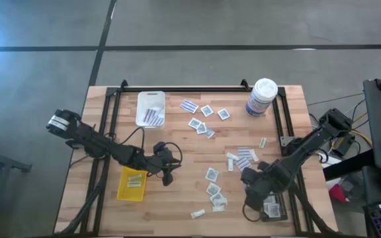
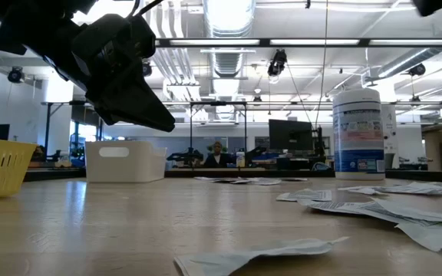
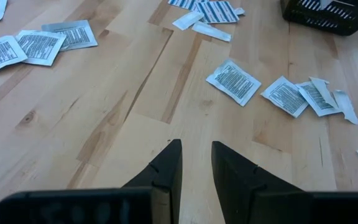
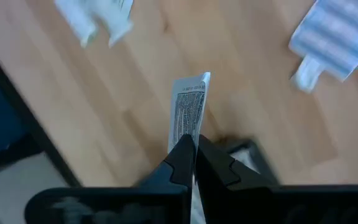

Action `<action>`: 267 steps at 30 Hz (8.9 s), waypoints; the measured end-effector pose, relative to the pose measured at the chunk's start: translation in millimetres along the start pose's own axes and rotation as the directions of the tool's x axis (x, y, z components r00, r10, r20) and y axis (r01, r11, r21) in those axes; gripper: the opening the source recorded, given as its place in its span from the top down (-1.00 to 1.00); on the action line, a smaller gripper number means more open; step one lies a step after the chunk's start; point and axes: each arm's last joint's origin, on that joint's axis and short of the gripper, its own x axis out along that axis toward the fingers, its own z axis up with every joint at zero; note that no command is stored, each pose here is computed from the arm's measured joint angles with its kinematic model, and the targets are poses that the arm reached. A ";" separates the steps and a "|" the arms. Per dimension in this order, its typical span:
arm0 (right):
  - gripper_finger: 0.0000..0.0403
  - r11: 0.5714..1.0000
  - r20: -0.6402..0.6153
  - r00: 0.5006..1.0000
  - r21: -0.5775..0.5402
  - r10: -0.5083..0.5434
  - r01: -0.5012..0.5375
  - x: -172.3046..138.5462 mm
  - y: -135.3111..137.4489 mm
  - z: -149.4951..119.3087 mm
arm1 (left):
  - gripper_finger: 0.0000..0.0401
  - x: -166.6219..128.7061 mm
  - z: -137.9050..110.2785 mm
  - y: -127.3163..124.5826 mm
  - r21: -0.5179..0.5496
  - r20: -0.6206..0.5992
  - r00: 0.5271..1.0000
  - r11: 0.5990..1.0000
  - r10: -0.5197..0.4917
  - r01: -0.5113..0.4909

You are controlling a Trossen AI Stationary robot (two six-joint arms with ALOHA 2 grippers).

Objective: Pick & Place First Aid Supplies
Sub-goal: Put the towelette pack into the black bin, then put the green bandage into the yellow bin

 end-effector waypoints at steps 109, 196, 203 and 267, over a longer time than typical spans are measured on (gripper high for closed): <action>0.96 0.909 0.425 0.881 0.417 -0.207 0.012 62.7 -87.6 73.8 | 0.60 28.3 -8.4 2.0 0.014 0.035 0.999 1.000 -0.024 0.023; 0.96 0.963 0.360 0.922 0.266 -0.139 0.041 125.0 -27.9 187.7 | 0.60 108.6 -19.0 -7.5 0.819 0.123 0.981 0.574 -0.149 -0.015; 0.96 0.962 0.359 0.923 0.269 -0.139 0.040 125.6 -28.5 187.3 | 0.60 108.8 -21.7 -5.2 0.824 0.101 0.985 0.567 -0.139 -0.004; 0.96 0.936 0.434 0.896 0.272 0.090 -0.226 129.7 -22.1 198.7 | 0.69 118.7 -45.9 19.4 0.870 -0.221 0.970 0.428 -0.100 0.243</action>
